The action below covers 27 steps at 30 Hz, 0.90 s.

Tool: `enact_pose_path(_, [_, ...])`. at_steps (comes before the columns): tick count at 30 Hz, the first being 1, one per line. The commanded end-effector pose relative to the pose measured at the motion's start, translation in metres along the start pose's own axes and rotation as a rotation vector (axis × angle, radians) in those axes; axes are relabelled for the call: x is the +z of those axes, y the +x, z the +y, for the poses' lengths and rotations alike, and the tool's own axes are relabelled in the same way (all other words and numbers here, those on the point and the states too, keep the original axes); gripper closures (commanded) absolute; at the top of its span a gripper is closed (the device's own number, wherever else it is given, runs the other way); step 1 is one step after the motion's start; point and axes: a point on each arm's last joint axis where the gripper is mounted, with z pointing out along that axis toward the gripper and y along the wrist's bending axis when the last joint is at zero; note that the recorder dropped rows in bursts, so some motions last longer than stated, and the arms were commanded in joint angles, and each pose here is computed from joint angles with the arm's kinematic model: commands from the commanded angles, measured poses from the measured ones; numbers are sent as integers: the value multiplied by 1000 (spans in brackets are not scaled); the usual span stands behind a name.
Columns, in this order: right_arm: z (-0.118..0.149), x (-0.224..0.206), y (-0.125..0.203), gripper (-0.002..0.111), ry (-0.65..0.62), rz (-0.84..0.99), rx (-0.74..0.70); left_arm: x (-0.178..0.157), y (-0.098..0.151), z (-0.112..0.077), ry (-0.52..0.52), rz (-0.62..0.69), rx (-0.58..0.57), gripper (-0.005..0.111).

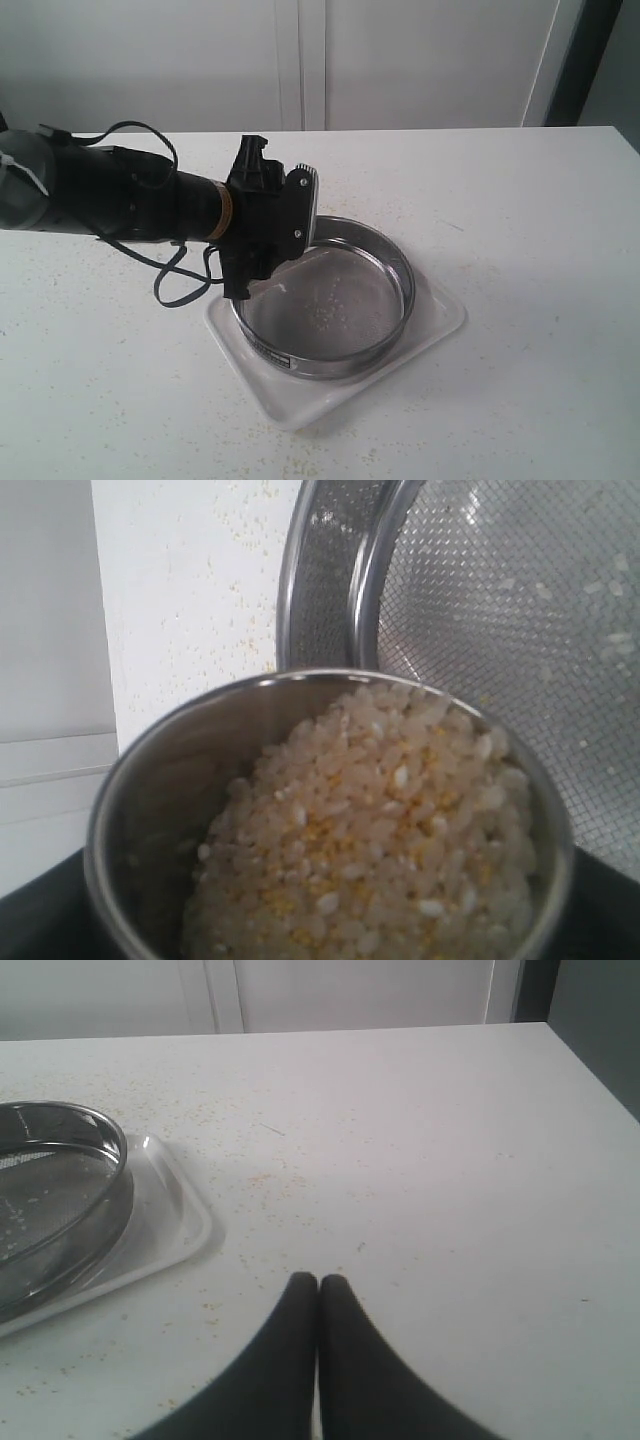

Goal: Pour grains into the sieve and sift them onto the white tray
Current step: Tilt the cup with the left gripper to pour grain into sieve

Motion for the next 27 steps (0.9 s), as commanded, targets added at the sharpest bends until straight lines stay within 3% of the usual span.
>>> enact_pose_path(1, [0,0,0,108,1,-14,2,-3,-3,5,-16,-4,48,107])
enact_pose_path(8, [0,0,0,108,1,-14,2,-3,-3,5,-16,-2,59,107])
enact_pose_path(19, [0,0,0,108,1,-14,2,-3,-17,-3,1,58,189,107])
enact_pose_path(27, [0,0,0,108,1,-14,2,-4,-15,-3,4,100,196,107])
